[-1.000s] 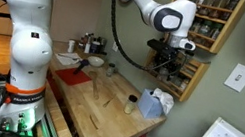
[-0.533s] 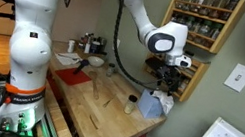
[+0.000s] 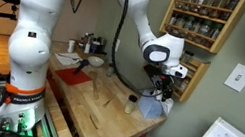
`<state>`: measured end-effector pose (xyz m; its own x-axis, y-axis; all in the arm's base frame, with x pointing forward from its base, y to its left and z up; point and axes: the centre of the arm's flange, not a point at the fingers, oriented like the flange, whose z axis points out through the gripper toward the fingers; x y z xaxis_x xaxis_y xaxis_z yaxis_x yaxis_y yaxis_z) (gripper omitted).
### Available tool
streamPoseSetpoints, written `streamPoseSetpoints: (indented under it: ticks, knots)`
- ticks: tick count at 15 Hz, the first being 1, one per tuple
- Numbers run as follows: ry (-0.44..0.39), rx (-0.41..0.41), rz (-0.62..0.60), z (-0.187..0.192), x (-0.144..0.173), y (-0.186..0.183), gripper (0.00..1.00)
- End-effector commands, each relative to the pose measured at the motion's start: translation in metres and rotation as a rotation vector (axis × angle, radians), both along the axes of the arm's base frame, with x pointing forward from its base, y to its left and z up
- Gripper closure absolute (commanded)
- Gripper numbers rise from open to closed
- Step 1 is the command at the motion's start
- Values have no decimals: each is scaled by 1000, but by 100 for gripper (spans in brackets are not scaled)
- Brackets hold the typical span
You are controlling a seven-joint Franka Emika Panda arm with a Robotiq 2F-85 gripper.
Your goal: Take a tissue out of the box and use it to wipe the table
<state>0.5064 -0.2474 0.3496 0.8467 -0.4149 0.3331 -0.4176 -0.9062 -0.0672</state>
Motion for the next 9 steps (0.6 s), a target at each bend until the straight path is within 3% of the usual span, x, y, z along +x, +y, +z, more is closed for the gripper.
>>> streamPoseSetpoints:
  ticks: [1, 6, 9]
  knots:
    - [-35, 30, -29, -11, 2, -7, 56]
    - [-47, 53, -33, -9, 0, -7, 96]
    - [-70, 28, -62, 12, -12, -16, 100]
